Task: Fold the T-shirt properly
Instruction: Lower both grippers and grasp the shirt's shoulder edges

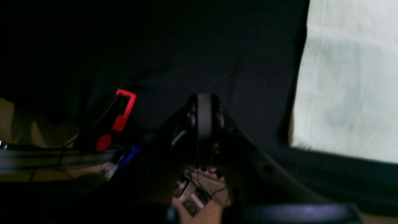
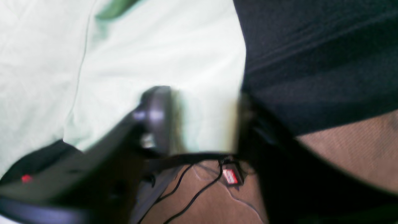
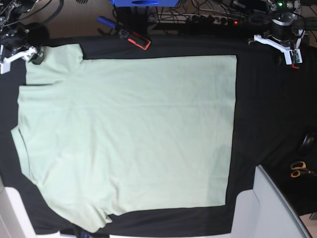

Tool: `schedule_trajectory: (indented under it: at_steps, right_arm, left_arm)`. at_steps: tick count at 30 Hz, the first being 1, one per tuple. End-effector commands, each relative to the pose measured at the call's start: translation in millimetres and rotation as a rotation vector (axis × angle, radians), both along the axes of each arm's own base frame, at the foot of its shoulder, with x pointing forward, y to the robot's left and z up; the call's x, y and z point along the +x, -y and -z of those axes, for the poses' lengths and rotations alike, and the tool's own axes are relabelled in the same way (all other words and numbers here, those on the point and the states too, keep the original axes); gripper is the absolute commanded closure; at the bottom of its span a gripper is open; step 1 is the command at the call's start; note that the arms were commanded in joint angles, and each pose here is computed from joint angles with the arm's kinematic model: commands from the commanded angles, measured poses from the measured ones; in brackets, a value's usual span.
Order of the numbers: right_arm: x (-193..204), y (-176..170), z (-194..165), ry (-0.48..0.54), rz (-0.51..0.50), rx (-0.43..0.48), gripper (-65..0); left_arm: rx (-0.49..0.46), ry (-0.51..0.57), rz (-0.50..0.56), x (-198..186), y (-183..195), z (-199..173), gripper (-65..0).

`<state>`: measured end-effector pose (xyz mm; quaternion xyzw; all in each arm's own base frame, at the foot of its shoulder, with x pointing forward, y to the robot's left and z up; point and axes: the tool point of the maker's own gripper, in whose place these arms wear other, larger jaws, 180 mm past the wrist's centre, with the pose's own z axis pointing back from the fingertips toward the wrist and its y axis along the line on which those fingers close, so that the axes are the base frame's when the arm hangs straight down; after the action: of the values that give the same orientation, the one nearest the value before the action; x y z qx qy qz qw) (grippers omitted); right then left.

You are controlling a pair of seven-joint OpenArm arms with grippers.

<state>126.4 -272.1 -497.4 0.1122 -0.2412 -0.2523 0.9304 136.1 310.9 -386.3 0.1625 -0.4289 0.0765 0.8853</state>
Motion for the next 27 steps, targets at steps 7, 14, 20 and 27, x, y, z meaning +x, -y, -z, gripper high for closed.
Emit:
schedule_trajectory:
  at_steps: [7, 14, 20, 27]
  right_arm:
    - [-8, -8, 6, -0.056, -0.031, 0.021, -0.4]
    - [-8, -7, 6, -0.056, -0.033, 0.020, -0.1]
    - [-8, -6, 5, -0.057, -0.033, 0.017, -0.1]
    - [-1, -19, 7, -0.055, -0.094, 0.024, -0.1]
  left_arm:
    - [-0.004, 0.001, 0.000, -3, 0, 2, -16.0]
    - [-0.230, 0.065, -0.111, -7, 7, 15, -30.2]
    - [-0.356, 0.019, -0.136, -15, 16, 52, -30.4]
    - [-0.415, 0.013, -0.087, 1, 44, 64, -30.6]
